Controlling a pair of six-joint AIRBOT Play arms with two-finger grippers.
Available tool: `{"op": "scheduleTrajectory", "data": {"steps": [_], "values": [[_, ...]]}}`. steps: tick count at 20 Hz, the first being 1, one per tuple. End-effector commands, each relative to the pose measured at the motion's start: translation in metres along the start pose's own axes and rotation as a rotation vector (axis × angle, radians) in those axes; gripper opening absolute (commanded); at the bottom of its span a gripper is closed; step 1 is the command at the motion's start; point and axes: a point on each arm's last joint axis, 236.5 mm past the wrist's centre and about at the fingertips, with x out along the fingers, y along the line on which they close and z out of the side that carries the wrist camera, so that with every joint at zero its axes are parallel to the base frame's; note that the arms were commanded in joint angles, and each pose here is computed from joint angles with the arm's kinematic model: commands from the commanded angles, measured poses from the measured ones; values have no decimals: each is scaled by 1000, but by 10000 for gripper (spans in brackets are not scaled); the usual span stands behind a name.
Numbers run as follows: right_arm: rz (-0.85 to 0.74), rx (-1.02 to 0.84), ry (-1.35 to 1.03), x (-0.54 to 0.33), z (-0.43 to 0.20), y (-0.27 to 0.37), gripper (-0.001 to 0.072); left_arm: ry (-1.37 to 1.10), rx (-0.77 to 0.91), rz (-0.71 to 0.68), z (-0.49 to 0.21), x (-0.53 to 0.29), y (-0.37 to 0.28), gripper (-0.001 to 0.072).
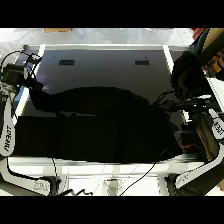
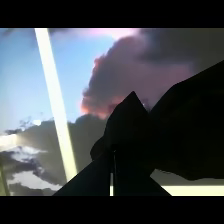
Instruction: Fold the clothes and pants, and hang the long-sleeved shirts on hangers.
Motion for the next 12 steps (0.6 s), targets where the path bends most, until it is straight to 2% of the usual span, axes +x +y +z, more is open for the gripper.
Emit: {"op": "scheduleTrajectory", "data": {"steps": [1,2,3,4,8,12], "values": [[-43,0,-17,14,9,-1,469,0,0,0,0,0,0,10],[-50,-22,-16,19,11,0,335,0,0,0,0,0,0,10],[-59,-33,-21,23,14,1,93,0,0,0,0,0,0,10],[-75,-45,-37,25,19,1,21,0,0,0,0,0,0,10],[-124,-110,-109,7,54,4,19,-3,2,4,1,-2,1,10],[-251,-132,-310,-47,113,3,18,-109,63,142,28,-32,32,10]]}}
